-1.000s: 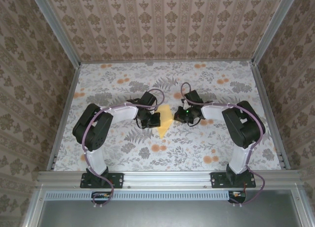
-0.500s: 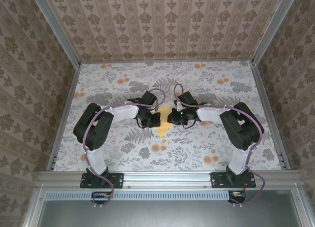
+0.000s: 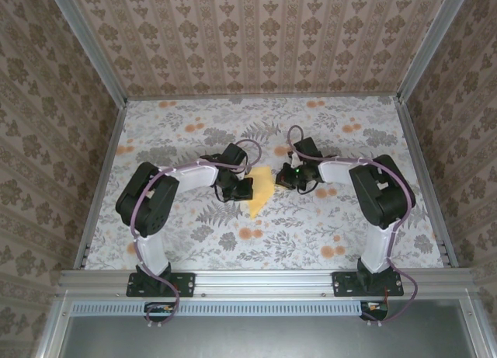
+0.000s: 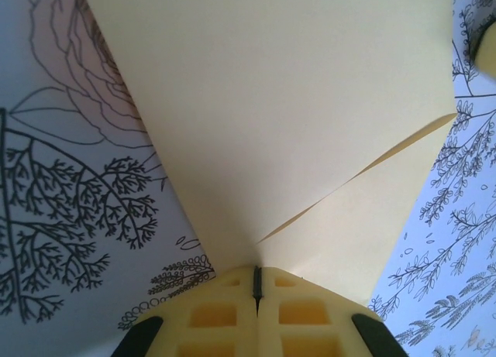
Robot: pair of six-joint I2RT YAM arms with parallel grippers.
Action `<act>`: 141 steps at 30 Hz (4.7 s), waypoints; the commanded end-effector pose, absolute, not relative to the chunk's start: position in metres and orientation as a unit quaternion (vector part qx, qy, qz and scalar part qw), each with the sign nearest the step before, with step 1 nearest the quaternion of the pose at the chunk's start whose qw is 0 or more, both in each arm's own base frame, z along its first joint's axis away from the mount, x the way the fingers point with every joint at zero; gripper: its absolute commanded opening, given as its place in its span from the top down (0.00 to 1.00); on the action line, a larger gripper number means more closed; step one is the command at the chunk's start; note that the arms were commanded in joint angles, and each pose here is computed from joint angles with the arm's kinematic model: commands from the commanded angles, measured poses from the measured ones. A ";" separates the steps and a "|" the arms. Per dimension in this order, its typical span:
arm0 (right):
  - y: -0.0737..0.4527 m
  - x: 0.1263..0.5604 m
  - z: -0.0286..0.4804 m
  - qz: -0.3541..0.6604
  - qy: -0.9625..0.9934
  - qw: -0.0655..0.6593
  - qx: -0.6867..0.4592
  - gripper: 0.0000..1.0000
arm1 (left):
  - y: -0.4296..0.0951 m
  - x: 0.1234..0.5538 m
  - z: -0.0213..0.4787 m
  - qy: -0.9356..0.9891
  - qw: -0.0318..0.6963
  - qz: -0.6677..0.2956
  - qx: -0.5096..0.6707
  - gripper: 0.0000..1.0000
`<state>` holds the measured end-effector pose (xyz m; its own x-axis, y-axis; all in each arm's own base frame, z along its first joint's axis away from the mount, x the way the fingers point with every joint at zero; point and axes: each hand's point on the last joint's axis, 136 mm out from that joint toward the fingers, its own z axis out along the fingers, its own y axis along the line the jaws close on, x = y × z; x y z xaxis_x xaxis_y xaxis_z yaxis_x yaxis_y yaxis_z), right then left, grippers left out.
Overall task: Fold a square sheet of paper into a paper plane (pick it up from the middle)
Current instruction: Third fold the triangle at the center of the table.
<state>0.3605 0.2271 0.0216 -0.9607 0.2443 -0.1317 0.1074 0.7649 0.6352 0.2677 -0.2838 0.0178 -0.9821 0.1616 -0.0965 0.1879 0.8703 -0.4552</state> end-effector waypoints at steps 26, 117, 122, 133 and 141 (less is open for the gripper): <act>0.263 0.306 -0.018 0.309 0.946 0.051 0.087 1.00 | -0.270 0.281 0.039 0.965 0.072 -0.231 0.103 1.00; 0.234 0.291 -0.051 0.243 0.961 0.017 0.134 1.00 | -0.300 0.230 0.028 0.957 0.044 -0.278 0.066 1.00; 0.233 0.290 -0.052 0.242 0.961 0.016 0.134 1.00 | -0.294 0.222 0.010 0.962 0.021 -0.265 0.061 1.00; 0.230 0.292 -0.050 0.237 0.962 0.019 0.137 1.00 | -0.259 0.173 0.000 0.964 -0.030 -0.252 0.073 1.00; 0.230 0.295 -0.046 0.240 0.961 0.023 0.139 1.00 | -0.281 0.201 0.045 0.947 0.046 -0.309 0.081 1.00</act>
